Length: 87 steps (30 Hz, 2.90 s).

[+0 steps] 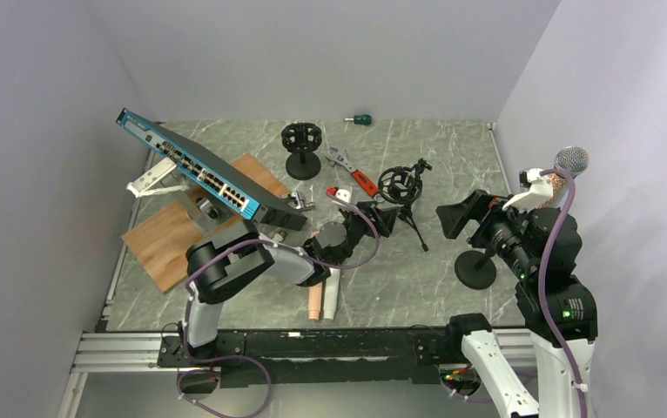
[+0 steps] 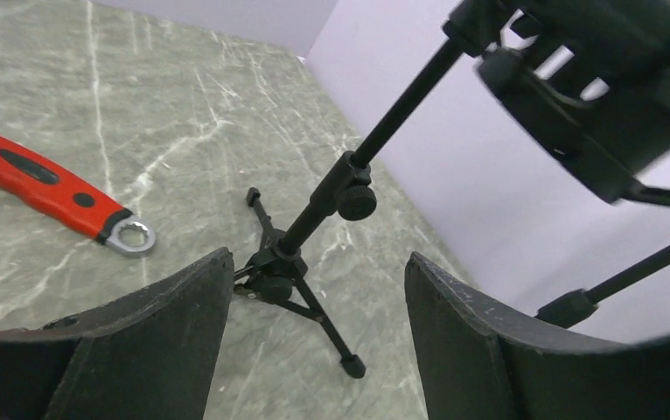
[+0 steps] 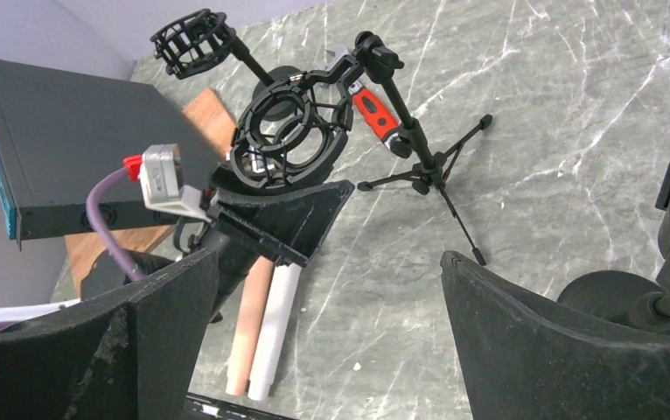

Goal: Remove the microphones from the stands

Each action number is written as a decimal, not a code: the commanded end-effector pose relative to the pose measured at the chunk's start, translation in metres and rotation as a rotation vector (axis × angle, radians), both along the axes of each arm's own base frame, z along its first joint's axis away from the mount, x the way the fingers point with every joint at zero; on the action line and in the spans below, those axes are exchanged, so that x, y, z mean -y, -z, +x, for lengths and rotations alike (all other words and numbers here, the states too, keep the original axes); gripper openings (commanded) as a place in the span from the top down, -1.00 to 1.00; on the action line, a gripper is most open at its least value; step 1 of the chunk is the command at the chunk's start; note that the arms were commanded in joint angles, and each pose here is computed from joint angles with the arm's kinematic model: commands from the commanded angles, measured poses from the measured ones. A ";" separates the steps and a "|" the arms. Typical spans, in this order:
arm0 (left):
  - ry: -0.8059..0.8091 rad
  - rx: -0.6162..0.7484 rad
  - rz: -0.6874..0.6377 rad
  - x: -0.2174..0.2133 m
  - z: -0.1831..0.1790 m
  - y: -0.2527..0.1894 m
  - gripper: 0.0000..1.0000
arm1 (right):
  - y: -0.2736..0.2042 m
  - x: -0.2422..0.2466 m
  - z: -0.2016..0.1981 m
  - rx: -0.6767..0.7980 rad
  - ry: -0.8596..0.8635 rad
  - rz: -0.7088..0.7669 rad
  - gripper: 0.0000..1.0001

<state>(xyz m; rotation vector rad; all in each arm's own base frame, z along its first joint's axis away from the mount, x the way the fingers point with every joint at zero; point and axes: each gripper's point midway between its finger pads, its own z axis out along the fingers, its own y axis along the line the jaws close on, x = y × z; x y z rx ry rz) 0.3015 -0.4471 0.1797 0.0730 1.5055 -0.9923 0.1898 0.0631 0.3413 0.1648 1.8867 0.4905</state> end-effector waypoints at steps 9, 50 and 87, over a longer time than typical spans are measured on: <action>0.221 -0.205 -0.312 0.030 0.015 -0.015 -0.41 | -0.003 0.005 -0.004 0.016 0.021 -0.014 -1.00; 0.210 -0.444 -0.461 0.067 0.046 -0.005 0.10 | 0.021 0.000 -0.002 -0.038 0.018 0.025 -1.00; 0.277 -0.970 -1.178 0.048 0.050 -0.039 1.00 | 0.027 -0.007 0.003 -0.055 -0.004 0.065 -1.00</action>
